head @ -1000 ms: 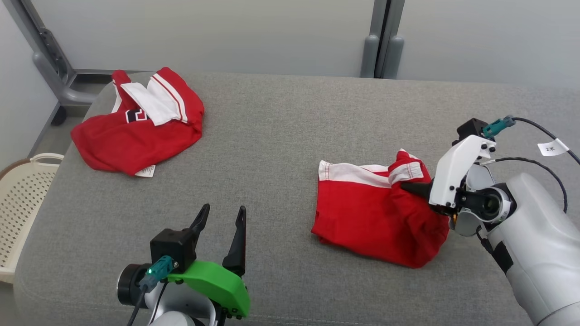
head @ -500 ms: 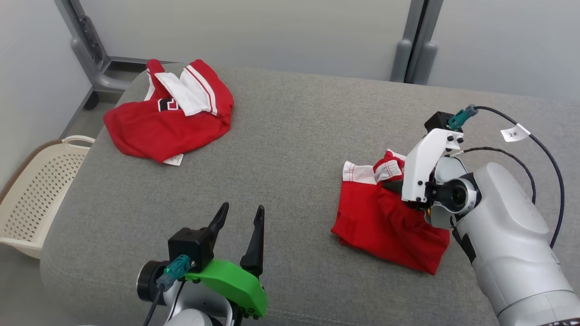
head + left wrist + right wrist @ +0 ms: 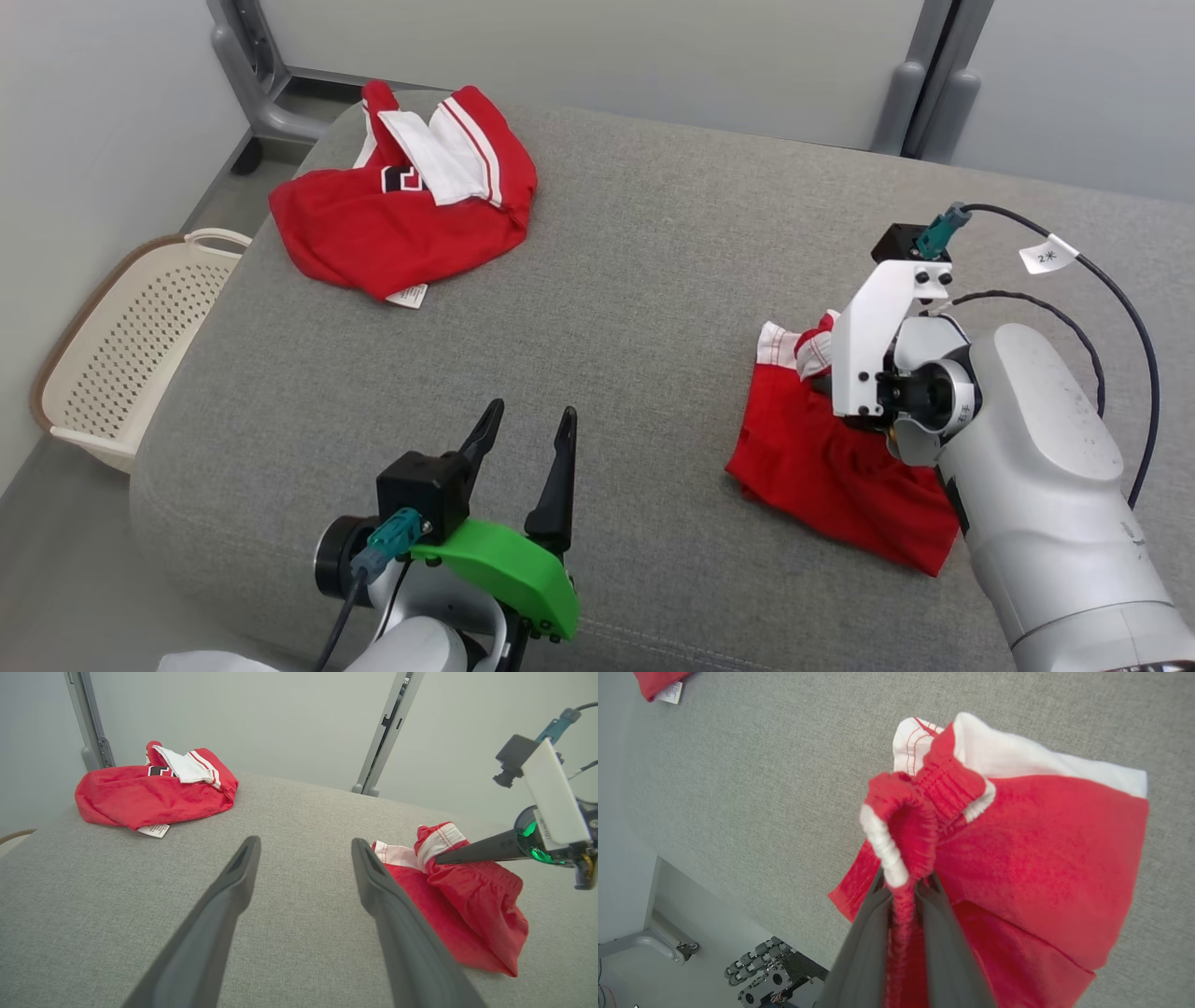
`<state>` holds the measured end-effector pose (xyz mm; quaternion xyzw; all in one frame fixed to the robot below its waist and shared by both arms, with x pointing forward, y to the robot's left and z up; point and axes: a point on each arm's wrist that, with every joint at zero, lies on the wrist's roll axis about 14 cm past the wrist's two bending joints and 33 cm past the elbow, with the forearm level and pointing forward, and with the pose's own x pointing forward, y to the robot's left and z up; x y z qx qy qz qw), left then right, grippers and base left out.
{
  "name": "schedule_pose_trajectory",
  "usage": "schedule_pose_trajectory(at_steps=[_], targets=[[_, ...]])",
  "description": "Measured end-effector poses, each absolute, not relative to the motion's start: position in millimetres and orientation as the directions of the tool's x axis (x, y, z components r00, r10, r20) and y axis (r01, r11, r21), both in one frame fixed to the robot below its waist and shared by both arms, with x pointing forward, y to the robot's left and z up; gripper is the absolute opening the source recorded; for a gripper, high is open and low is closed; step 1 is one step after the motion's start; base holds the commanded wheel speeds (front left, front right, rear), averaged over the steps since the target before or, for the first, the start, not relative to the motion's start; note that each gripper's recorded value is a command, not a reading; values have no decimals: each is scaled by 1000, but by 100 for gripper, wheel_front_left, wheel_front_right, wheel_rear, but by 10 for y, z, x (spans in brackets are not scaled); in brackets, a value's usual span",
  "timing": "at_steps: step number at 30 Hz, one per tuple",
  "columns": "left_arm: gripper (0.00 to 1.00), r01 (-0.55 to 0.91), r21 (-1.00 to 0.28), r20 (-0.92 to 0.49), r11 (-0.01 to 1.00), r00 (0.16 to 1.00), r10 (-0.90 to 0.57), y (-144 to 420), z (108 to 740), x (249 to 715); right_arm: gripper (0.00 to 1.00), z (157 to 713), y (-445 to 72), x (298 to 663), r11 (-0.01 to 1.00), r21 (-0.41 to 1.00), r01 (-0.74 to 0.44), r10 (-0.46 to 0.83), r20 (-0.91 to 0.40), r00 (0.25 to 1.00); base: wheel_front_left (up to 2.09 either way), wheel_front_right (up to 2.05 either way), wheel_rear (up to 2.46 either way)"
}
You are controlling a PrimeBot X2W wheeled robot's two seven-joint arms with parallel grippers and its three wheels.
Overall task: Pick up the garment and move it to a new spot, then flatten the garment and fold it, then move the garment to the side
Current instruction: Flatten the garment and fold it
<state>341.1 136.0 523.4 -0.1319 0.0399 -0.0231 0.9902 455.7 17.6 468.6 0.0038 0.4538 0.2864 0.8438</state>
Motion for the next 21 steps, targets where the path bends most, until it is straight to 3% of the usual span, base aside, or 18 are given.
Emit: schedule_pose_trajectory(at_steps=[4,5,8,10,11,21], targets=[[100,30,-266,-81,964,995,-54,1366,5202,3413,0,4634,223,4537,830,262,-492,485,-775,405,0,0,0],[100,30,-266,-81,964,995,-54,1366,5202,3413,18,4634,223,4537,830,262,-492,485,-775,405,0,0,0],[100,27,-265,-79,964,996,-50,1378,5203,3429,45,4604,252,4527,826,266,-497,489,-776,398,0,0,0],[100,27,-265,-83,964,995,-51,1380,5190,3431,96,4579,276,4514,822,275,-499,497,-774,393,0,0,0],[100,27,-265,-85,964,995,-52,1379,5181,3430,100,4578,288,4511,820,281,-499,502,-772,390,0,0,0],[100,43,-261,-81,964,995,-66,1350,5194,3423,100,4855,391,4516,786,358,-504,583,-700,412,0,0,0]])
